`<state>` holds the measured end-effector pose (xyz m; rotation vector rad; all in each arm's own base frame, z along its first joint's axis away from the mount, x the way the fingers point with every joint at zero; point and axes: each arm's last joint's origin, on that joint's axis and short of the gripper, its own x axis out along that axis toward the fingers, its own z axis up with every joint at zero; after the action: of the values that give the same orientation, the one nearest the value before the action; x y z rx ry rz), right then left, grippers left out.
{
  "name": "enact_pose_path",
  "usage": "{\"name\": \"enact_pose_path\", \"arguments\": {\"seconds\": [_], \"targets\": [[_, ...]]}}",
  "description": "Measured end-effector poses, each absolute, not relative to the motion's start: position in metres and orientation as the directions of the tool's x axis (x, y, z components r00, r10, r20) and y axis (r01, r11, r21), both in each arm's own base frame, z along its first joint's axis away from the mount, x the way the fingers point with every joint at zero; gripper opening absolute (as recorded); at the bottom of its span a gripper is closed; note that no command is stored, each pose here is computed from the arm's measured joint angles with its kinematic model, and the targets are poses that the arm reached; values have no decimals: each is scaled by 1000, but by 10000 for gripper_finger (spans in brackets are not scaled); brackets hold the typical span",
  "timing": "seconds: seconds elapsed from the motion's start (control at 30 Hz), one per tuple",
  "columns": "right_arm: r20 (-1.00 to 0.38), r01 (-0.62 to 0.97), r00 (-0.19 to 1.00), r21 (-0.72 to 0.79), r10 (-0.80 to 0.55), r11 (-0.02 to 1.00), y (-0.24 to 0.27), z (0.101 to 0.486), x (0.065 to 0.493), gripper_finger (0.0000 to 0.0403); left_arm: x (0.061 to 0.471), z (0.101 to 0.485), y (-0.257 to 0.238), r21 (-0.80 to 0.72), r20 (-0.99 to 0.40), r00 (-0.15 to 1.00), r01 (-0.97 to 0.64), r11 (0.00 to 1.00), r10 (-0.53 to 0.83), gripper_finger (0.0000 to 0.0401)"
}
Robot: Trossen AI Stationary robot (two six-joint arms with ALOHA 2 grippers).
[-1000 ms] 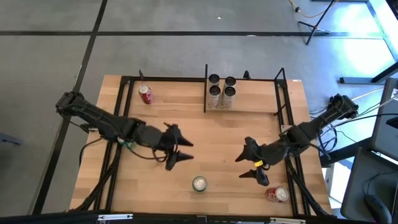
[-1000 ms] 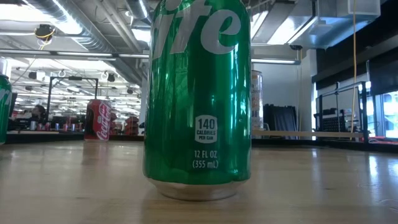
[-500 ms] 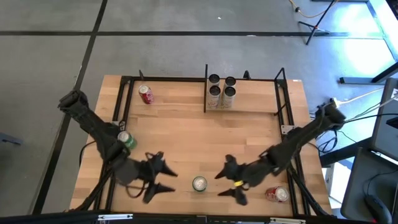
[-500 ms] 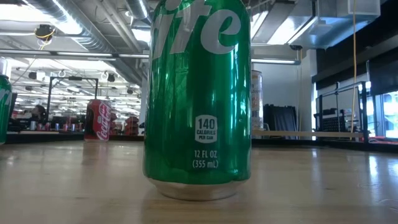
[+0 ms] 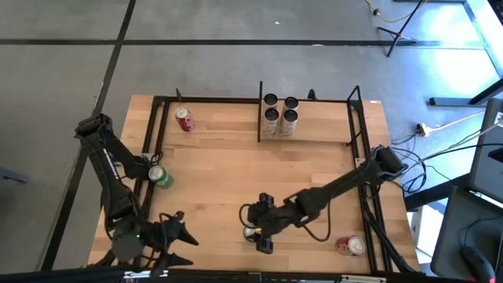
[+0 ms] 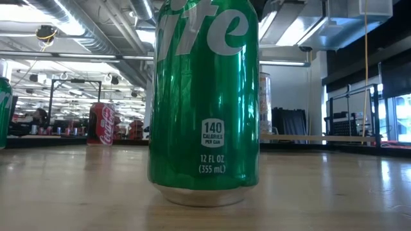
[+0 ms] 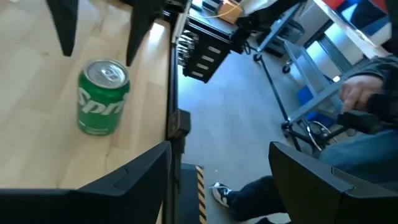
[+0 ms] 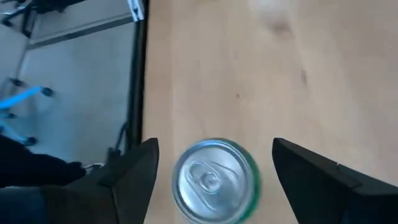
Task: Place canned beverage on shelf
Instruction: Put the bottom green soda can on the shelf
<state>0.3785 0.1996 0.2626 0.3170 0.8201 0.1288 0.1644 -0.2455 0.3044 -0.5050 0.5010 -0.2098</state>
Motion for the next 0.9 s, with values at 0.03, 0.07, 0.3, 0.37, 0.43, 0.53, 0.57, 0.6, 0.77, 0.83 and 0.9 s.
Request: {"name": "enact_pose_path", "arguments": {"seconds": [0.03,0.07,0.3,0.37,0.43,0.53,0.57,0.6,0.77,0.83,0.9], "targets": [[-700,9,669,343,249,939,201,260,380,298,164,304,-246,-510,-407,857,73,857,-315,266],[-703,6,663,349,258,937,202,258,381,298,164,304,-246,-507,-410,856,72,859,-314,266],[-756,54,613,327,227,944,206,235,384,298,165,304,-244,-487,-399,876,49,872,-272,266],[-759,56,611,323,224,945,206,231,386,298,166,304,-243,-478,-399,879,43,878,-260,266],[-759,55,611,325,226,944,208,227,388,298,166,304,-243,-467,-397,881,48,883,-258,266],[-756,57,616,324,222,944,208,225,390,298,166,304,-243,-467,-398,880,50,883,-260,266],[-757,60,617,319,215,946,208,225,390,298,166,304,-243,-465,-398,880,51,884,-260,266],[-757,62,618,317,213,947,208,225,390,298,166,304,-243,-464,-398,880,50,884,-259,266],[-759,53,617,303,207,952,207,226,389,298,168,304,-242,-464,-397,883,43,885,-251,266],[-762,36,614,287,206,957,206,229,387,298,169,304,-241,-464,-397,884,40,885,-248,266],[-774,20,601,261,197,965,204,231,384,298,169,304,-241,-464,-396,885,39,885,-246,266]]}}
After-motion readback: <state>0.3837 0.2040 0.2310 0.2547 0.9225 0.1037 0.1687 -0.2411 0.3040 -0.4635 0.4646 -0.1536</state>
